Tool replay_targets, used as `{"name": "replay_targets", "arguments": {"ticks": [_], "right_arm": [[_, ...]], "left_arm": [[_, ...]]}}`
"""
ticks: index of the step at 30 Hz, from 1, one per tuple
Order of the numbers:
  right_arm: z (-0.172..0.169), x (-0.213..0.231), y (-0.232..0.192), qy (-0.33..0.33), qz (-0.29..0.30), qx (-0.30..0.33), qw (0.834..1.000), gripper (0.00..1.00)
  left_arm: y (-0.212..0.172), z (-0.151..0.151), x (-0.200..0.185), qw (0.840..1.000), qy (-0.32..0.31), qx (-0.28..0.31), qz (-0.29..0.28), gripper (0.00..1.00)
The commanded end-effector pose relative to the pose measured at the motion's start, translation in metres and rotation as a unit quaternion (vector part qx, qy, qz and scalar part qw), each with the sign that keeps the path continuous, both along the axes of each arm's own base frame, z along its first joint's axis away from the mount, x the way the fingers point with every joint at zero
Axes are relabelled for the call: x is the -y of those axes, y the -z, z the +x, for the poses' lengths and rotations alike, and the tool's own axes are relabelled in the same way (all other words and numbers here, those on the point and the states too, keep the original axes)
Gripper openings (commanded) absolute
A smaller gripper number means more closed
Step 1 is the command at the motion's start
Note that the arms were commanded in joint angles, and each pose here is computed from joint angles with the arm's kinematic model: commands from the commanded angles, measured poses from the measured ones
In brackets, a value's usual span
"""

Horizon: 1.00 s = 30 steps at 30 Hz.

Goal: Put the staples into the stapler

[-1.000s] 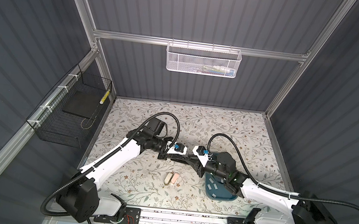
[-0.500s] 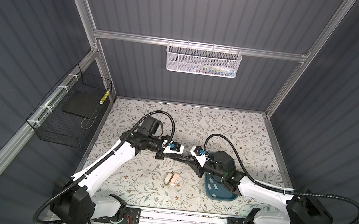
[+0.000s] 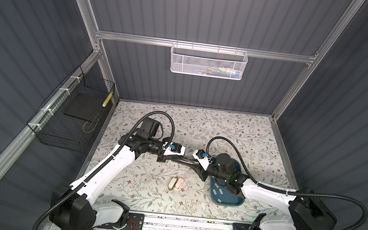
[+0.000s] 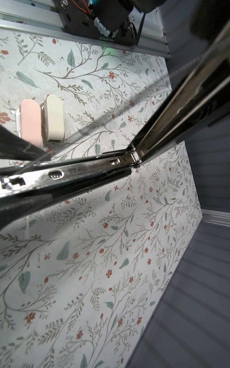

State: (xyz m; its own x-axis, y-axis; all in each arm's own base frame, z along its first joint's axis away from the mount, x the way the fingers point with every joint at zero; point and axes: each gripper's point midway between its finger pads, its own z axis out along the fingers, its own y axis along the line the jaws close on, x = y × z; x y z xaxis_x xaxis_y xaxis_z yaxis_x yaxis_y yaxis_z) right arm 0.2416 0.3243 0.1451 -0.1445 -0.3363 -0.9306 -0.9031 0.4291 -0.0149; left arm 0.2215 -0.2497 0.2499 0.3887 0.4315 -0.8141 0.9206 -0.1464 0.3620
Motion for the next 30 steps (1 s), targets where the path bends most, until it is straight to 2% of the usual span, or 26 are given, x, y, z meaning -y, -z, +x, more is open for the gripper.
{"name": "replay_targets", "arguments": {"ticks": [1,5,9,19,30], "right_arm": [[-0.016,-0.005,0.018,-0.039,-0.019,-0.031,0.999,0.22],[-0.019,-0.005,0.019,-0.050,-0.009,-0.019,0.999,0.09],[-0.024,-0.005,0.015,-0.062,0.009,-0.009,0.998,0.00],[-0.038,0.014,-0.002,-0.076,0.065,0.021,0.995,0.00],[-0.051,0.029,-0.027,-0.087,0.125,0.048,0.987,0.00]], "left_arm": [[-0.048,-0.007,0.004,0.994,0.042,0.056,-0.085,0.00],[-0.055,-0.004,-0.002,0.993,0.042,0.049,-0.104,0.00],[-0.068,-0.003,-0.012,0.988,0.045,0.054,-0.135,0.00],[-0.078,0.000,-0.036,0.982,0.038,0.084,-0.162,0.00],[-0.086,0.011,-0.052,0.977,0.043,0.065,-0.200,0.00]]}}
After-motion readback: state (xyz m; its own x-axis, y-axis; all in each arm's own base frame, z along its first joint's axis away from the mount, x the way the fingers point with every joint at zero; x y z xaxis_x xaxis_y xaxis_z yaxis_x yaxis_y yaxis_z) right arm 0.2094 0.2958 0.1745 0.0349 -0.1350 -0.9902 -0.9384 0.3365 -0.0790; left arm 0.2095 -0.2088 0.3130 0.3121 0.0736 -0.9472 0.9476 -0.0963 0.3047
